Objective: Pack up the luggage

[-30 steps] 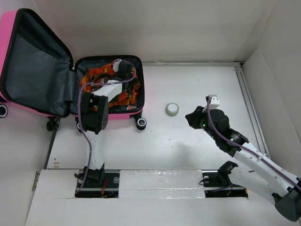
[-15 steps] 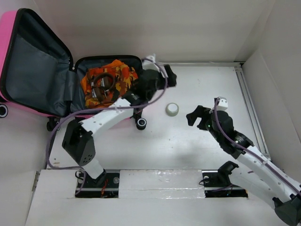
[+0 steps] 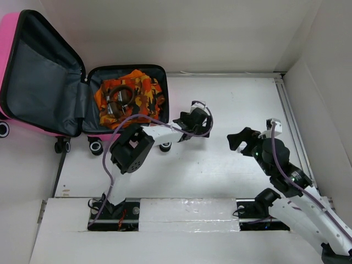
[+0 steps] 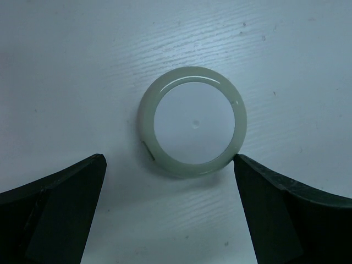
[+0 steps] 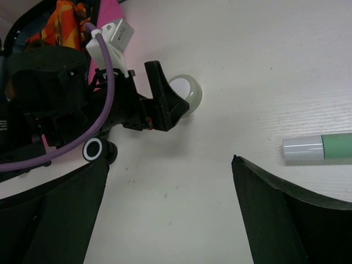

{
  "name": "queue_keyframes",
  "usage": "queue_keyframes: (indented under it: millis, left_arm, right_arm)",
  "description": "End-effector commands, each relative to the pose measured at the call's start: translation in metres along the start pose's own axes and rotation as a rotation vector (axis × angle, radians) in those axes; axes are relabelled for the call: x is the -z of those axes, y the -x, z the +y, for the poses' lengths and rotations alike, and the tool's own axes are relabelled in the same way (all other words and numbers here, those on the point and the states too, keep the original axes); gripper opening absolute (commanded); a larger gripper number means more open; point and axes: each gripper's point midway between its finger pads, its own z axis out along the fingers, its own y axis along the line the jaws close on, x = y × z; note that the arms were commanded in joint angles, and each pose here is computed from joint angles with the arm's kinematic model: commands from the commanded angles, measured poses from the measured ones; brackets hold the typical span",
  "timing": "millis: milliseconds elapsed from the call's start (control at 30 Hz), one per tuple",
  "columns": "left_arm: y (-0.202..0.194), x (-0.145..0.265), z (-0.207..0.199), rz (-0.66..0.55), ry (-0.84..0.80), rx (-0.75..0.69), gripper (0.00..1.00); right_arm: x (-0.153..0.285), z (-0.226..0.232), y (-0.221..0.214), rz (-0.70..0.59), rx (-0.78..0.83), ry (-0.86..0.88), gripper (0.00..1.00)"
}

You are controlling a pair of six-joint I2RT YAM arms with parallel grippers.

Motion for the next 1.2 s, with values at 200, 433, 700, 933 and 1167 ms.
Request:
queue_keyframes:
  millis: [200, 433, 700, 933, 1167]
  left_arm:
    - [0.012, -0.031, -0.022, -0.008, -0.042, -0.061, 0.99]
    - [0.023, -0.042, -0.010, -0.048, 0.051, -0.072, 0.58]
    - [0.090, 0.020, 0.002, -0.175, 0.039, 0.041, 0.37]
    - [0.193, 0.114, 0.098, -0.437, 0.171, 0.242, 0.39]
    - [0.186, 0.082, 0.233, -0.360, 0.374, 0.456, 0.81]
  right_arm:
    - [-0.002, 0.007, 0.000, 0.004, -0.013, 0.035, 1.00]
    - [-0.004, 0.008, 0.000, 0.005, -0.012, 0.034, 1.00]
    - [-0.003, 0.009, 0.006, -0.010, 0.002, 0.033, 1.00]
    - [-0.007, 0.019, -0.005, 0.021, -0.001, 0.100, 1.00]
    - [-0.012, 0.029, -0.012, 0.053, 0.009, 0.149, 1.00]
